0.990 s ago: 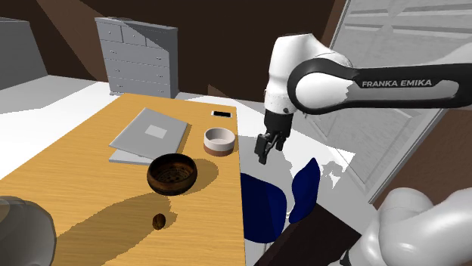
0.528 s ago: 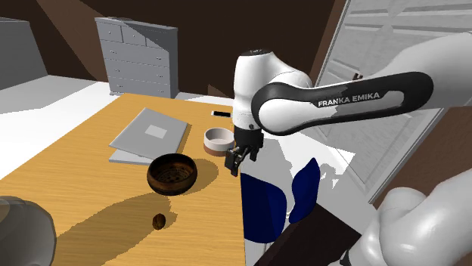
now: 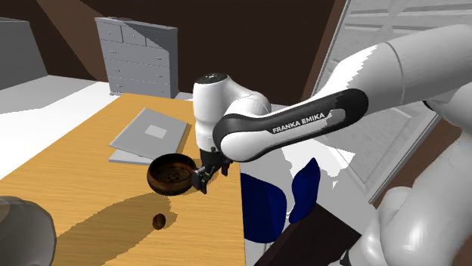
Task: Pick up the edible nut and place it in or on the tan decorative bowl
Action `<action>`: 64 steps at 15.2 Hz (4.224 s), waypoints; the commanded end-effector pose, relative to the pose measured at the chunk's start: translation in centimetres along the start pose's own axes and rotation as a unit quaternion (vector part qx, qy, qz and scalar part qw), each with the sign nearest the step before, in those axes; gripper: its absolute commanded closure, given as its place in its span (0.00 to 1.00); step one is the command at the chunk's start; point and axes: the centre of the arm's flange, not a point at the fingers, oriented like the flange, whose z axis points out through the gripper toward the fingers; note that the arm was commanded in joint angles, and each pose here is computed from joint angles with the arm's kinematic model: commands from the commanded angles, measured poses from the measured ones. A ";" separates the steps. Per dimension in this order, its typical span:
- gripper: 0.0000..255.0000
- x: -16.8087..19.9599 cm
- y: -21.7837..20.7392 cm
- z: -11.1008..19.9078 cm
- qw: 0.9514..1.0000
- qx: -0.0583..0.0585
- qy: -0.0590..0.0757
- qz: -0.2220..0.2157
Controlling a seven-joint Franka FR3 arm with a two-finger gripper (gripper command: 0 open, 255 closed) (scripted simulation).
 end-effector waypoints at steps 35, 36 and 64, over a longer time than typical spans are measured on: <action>1.00 10.3 -16.5 14.3 0.999 -0.026 0.018 -0.032; 1.00 10.3 -16.5 14.3 0.999 -0.026 0.018 -0.032; 1.00 9.9 -15.0 2.2 0.999 -0.026 0.018 -0.032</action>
